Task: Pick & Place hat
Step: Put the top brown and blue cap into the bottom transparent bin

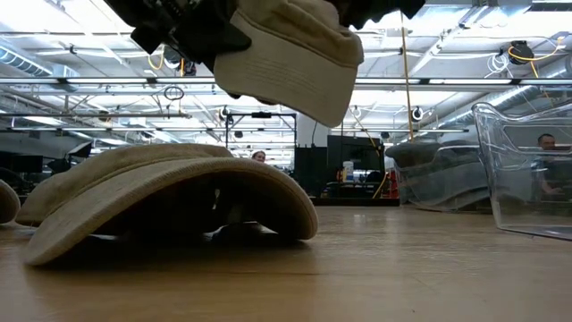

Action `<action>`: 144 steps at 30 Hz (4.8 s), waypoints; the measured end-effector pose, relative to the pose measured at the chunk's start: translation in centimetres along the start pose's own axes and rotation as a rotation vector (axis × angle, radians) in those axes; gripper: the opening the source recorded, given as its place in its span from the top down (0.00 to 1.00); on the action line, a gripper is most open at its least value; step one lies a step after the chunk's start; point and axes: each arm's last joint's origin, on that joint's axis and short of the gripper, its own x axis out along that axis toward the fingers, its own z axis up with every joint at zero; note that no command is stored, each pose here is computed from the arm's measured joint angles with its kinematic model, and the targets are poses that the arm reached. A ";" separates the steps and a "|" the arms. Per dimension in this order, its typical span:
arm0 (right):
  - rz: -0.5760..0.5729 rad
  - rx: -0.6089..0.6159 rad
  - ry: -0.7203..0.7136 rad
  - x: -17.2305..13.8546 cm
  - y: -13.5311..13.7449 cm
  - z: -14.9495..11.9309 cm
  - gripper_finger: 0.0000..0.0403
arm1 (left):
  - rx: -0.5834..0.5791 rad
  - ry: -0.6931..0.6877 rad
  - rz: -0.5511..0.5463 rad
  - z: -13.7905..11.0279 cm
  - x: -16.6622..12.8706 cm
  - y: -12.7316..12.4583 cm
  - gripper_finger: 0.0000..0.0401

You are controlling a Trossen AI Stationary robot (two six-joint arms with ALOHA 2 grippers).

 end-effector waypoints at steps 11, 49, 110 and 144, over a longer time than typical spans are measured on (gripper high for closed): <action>-0.044 -0.017 0.070 -1.6 1.3 3.9 0.46 | -0.029 0.033 0.003 -0.4 0.0 0.0 0.98; 0.302 -0.021 0.235 1.4 3.1 2.7 1.00 | -0.029 0.034 0.111 -0.4 -0.3 0.5 0.91; -0.014 0.074 0.242 -6.1 28.0 -15.6 1.00 | 0.399 -0.648 0.397 4.9 -19.6 -11.4 0.78; 0.008 0.086 0.303 -3.0 25.3 -21.2 1.00 | 0.400 -0.648 0.397 4.9 -19.6 -11.4 0.78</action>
